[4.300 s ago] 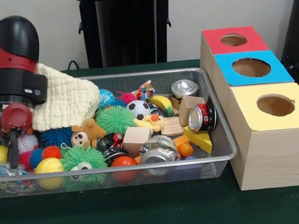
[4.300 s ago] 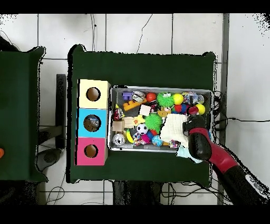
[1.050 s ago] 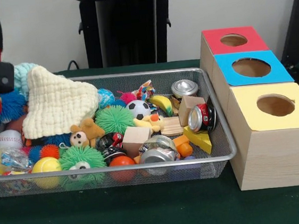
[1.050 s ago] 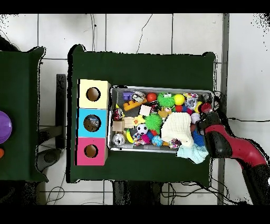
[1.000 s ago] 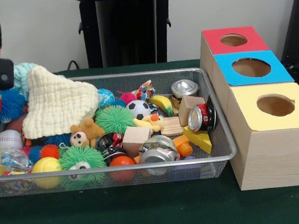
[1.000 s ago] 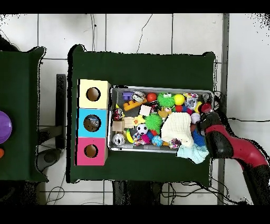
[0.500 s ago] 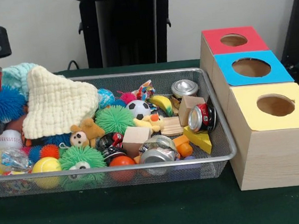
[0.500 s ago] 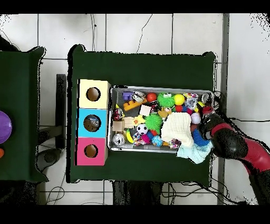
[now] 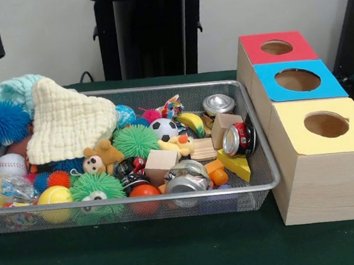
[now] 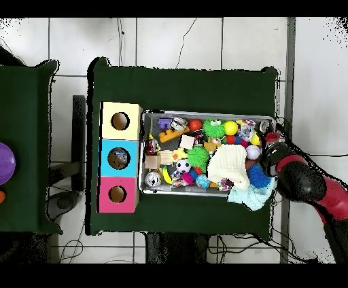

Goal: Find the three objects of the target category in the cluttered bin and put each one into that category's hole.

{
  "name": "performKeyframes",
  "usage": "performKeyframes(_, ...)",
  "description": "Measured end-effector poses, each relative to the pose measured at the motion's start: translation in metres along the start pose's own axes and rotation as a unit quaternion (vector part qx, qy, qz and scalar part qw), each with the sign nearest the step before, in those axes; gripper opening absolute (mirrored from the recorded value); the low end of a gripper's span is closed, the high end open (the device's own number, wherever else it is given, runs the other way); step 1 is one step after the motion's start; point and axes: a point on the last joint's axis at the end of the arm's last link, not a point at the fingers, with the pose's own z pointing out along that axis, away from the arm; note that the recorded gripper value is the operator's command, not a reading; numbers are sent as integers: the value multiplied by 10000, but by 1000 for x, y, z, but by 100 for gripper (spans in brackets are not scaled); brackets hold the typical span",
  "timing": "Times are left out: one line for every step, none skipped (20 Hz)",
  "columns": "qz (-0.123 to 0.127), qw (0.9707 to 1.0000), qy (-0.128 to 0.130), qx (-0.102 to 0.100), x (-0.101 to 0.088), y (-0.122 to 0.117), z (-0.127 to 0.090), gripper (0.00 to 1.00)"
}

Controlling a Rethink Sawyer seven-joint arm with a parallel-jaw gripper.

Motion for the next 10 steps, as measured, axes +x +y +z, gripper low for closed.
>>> performKeyframes(-1,10000,4,10,1,2,0,0)
performKeyframes(-8,10000,16,30,3,5,1,0)
performKeyframes(-9,10000,31,44,5,7,2,0)
performKeyframes(5,10000,78,56,10,12,5,0)
performKeyframes(22,9999,104,54,13,15,7,0)
performKeyframes(37,9999,121,49,14,17,8,0)
performKeyframes(70,9999,153,35,17,22,9,0)
performKeyframes(89,9998,171,27,18,24,10,0)
performKeyframes(146,9997,218,4,21,31,12,0)
performKeyframes(175,9996,239,-7,23,34,12,0)
